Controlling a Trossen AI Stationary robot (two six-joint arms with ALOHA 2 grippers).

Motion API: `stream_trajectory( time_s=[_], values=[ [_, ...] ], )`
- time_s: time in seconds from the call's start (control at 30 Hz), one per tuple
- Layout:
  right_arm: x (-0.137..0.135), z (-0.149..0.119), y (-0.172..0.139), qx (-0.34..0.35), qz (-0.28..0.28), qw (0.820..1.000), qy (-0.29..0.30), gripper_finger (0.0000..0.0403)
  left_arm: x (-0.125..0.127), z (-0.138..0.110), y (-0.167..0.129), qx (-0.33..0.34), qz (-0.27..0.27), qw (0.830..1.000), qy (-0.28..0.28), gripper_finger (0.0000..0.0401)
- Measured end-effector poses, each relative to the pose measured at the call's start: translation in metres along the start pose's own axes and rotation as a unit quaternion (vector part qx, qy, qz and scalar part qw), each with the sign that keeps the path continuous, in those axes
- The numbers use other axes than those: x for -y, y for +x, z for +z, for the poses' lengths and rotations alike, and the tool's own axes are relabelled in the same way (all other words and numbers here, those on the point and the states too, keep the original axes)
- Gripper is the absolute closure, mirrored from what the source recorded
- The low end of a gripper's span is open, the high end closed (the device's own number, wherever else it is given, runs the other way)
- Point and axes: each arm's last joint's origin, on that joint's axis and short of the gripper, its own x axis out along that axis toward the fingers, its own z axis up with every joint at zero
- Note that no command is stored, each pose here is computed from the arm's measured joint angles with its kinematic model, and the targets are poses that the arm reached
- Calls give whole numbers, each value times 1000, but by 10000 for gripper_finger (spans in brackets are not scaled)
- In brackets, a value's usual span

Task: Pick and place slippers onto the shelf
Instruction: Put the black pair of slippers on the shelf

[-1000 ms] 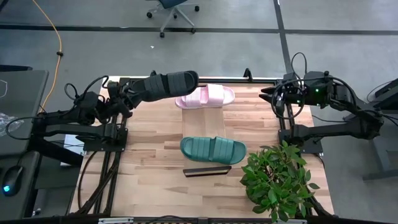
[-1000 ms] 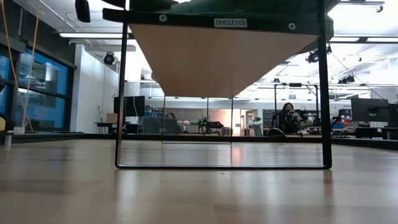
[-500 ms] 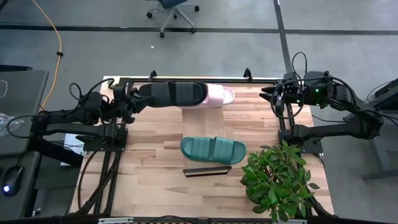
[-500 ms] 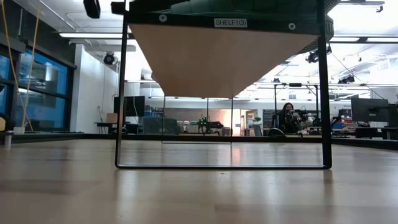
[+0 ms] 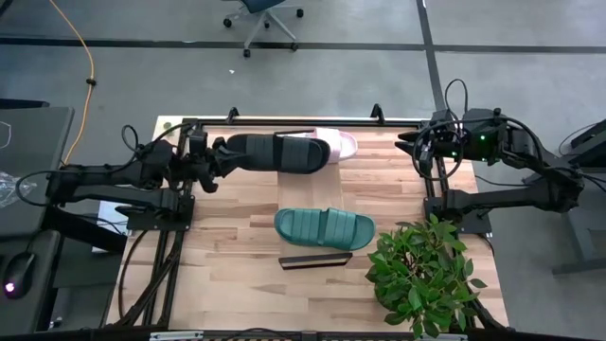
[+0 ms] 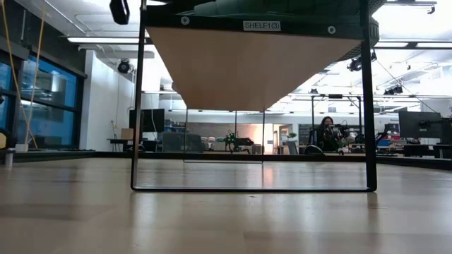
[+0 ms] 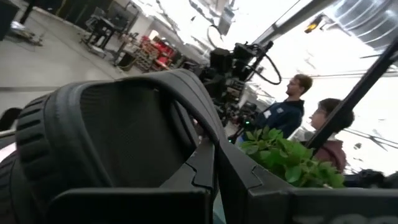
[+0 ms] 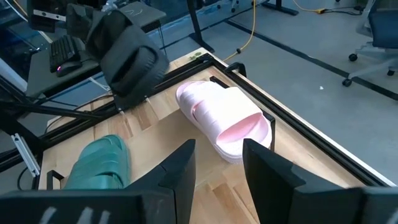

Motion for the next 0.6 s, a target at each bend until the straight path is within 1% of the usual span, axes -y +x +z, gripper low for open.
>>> stream_trajectory(
  time_s=[0.17,0.47,0.6],
  values=[
    [0,0,0,0,0,1000,0,279,-1,-3,9,-2,-5,1000,-7,401],
    [0,0,0,0,0,1000,0,279,0,-16,19,-13,20,999,-28,401],
    [0,0,0,0,-1,1000,-1,279,3,-21,20,-18,23,999,-38,401]
  ],
)
